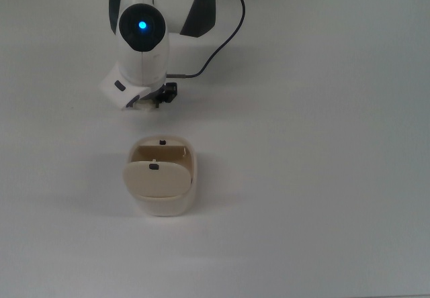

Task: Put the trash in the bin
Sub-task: 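Lower the gripper onto the crumpled white paper ball and close it, then lift the paper ball and carry it over the open cream bin, then lower the gripper into the bin opening and release the paper ball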

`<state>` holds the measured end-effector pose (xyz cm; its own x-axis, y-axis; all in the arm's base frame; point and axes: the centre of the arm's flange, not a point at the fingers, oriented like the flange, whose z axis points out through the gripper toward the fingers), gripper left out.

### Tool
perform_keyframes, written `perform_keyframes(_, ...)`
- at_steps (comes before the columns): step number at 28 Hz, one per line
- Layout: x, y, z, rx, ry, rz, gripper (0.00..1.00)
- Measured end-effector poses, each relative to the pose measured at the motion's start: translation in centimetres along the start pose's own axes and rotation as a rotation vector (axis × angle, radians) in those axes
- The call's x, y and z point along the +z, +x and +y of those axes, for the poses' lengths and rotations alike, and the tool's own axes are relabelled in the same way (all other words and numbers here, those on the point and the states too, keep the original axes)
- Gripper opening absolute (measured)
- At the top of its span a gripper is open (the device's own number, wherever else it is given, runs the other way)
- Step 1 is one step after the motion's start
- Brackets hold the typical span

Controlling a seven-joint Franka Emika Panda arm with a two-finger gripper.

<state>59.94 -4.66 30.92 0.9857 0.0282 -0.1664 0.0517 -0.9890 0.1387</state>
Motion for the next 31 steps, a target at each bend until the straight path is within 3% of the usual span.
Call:
perform_keyframes(3,-0.1,0.0,0.0,0.000,0.000,0.002,0.47)
perform_keyframes(13,-4.1,0.5,1.2,0.022,-0.004,0.080,0.46)
perform_keyframes(20,-12.8,2.5,2.9,0.087,0.052,0.266,0.47)
perform_keyframes(24,-16.7,3.4,3.1,0.099,0.061,0.399,0.47)
perform_keyframes(31,-19.3,5.5,1.1,0.125,0.077,0.637,0.48)
